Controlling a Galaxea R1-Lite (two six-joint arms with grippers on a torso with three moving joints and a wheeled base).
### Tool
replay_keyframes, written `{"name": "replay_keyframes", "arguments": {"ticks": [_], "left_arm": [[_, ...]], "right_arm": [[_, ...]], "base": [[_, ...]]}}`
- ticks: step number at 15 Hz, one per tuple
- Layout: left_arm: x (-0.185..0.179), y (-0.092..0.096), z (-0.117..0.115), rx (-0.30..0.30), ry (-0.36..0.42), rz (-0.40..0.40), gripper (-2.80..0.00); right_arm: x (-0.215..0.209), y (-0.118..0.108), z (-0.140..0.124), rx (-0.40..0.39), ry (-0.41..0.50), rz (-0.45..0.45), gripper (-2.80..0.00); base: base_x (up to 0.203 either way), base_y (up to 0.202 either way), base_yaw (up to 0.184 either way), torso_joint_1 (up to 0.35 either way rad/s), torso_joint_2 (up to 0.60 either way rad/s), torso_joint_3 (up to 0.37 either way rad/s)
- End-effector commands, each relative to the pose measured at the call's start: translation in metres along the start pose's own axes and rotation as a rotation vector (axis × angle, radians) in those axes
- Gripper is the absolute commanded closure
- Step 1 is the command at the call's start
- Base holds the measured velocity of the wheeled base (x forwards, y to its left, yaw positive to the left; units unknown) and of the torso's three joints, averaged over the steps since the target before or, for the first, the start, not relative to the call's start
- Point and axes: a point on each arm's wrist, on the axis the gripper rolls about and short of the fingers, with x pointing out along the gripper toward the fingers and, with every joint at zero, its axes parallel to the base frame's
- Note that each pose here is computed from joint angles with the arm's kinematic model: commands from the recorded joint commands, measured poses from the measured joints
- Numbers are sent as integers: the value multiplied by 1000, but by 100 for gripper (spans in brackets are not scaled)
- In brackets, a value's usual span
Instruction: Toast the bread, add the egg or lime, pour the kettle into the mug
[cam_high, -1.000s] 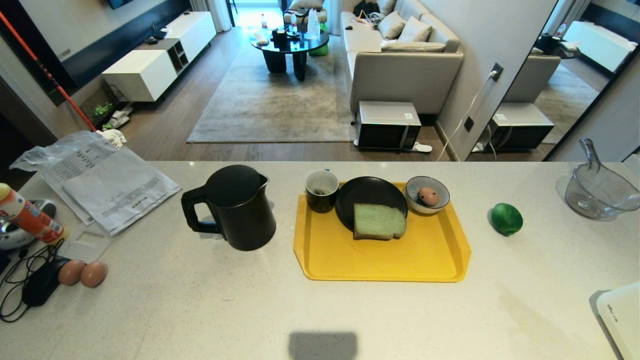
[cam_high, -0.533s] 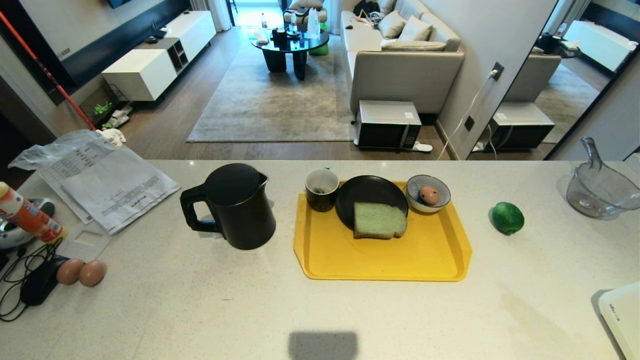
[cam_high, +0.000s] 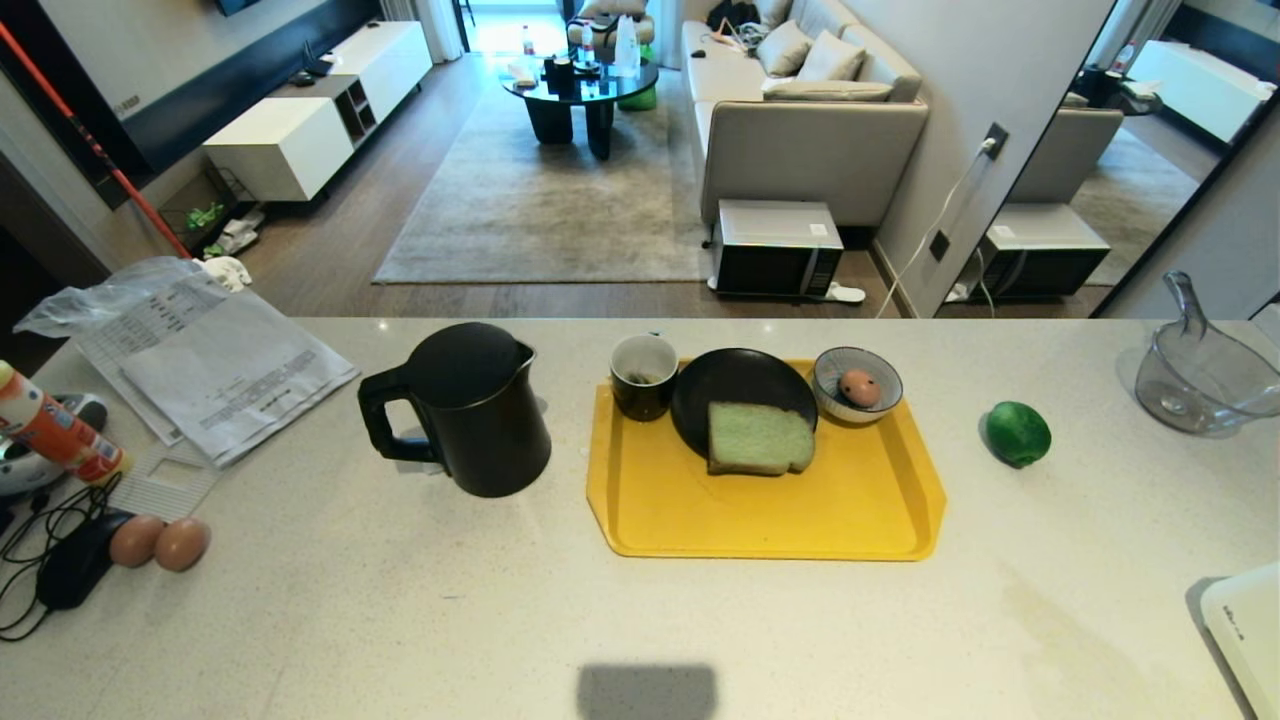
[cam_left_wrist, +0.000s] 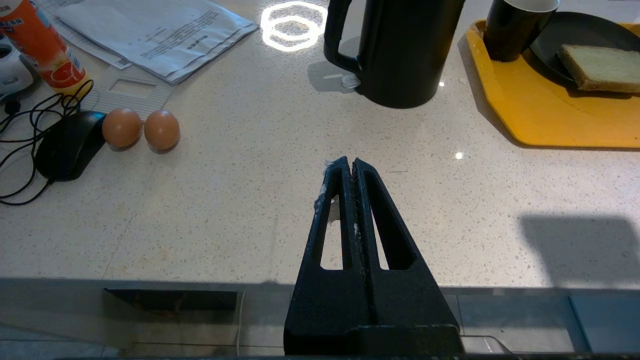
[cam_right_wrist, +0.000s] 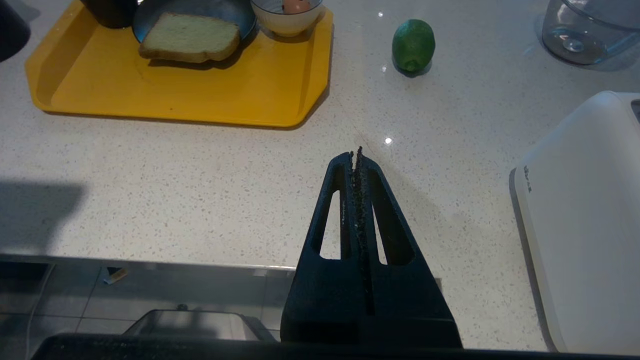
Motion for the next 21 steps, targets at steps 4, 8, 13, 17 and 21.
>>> {"name": "replay_keyframes", "arguments": {"ticks": [4, 8, 13, 17, 21], "left_arm": [[1, 0, -5, -1, 14, 1, 0], [1, 0, -5, -2, 14, 0, 0], [1, 0, -5, -1, 14, 1, 0], [1, 0, -5, -1, 14, 1, 0], [1, 0, -5, -1, 14, 1, 0]], "right_arm": [[0, 0, 0, 0, 2, 0, 0], [0, 0, 0, 1, 2, 0, 0], [0, 0, 0, 11, 1, -1, 0], [0, 0, 0, 14, 0, -1, 0], [0, 0, 0, 15, 1, -1, 0]], "base": [[0, 0, 0, -57, 121, 56], [0, 0, 0, -59, 132, 60], [0, 0, 0, -54, 120, 55], [0, 0, 0, -66, 124, 61], [0, 0, 0, -56, 121, 58]]}}
